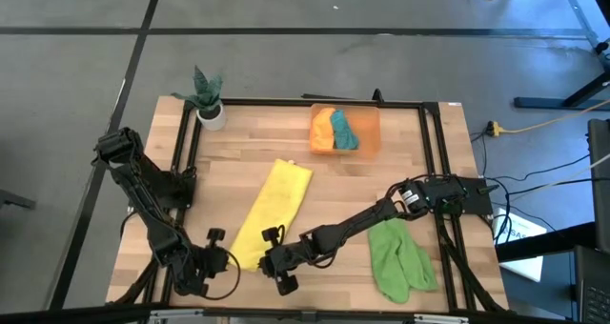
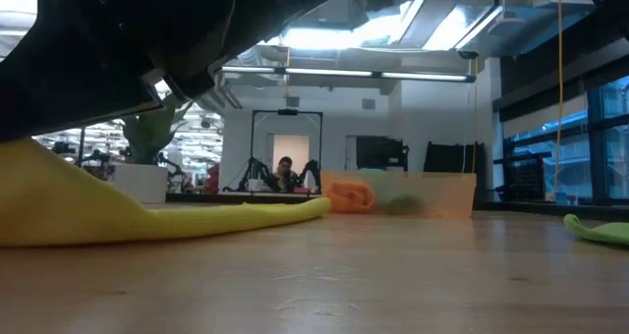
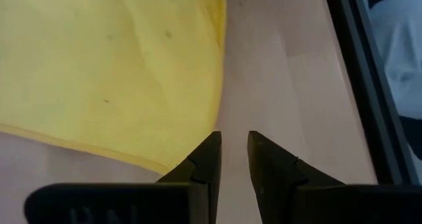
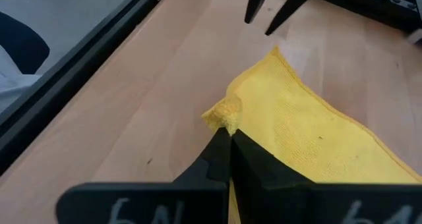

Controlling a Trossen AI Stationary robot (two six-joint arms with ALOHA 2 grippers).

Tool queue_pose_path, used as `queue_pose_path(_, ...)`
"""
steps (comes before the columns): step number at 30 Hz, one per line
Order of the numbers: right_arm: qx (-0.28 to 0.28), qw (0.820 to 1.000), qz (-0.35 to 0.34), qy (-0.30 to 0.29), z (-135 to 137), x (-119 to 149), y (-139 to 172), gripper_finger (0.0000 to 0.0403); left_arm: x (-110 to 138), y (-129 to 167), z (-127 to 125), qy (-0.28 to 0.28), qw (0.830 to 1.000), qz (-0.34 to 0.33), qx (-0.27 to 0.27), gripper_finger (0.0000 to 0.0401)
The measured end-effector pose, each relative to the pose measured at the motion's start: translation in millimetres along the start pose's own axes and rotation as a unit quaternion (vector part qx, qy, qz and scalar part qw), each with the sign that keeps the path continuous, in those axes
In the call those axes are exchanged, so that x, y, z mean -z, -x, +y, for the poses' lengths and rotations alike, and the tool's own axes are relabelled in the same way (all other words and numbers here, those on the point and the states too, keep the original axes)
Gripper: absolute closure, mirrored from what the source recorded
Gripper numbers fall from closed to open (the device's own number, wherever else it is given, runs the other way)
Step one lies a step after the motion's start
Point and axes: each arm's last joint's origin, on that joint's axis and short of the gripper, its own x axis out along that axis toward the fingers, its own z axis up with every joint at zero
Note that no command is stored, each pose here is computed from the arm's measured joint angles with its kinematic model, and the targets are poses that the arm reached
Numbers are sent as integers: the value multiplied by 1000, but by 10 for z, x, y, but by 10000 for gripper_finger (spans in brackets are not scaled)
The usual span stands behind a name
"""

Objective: Roll microfiber towels into tight, uniform cylinder then place into a basket
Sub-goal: Roll the yellow microfiber towel

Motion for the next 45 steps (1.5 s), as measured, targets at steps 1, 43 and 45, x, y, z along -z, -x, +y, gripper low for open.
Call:
queue_pose_path(1, 0, 1000, 0, 0, 0, 0, 0, 397, 2, 0, -2, 0, 1000, 4, 3, 336)
queue_pose_path(43, 0, 1000, 1, 0, 0, -3, 1, 397, 97, -204, -22, -84, 995, 12, -45, 302)
queue_pose_path(45, 0, 1000, 1, 0, 0, -3, 1, 397, 95, -204, -20, -84, 995, 8, -49, 302)
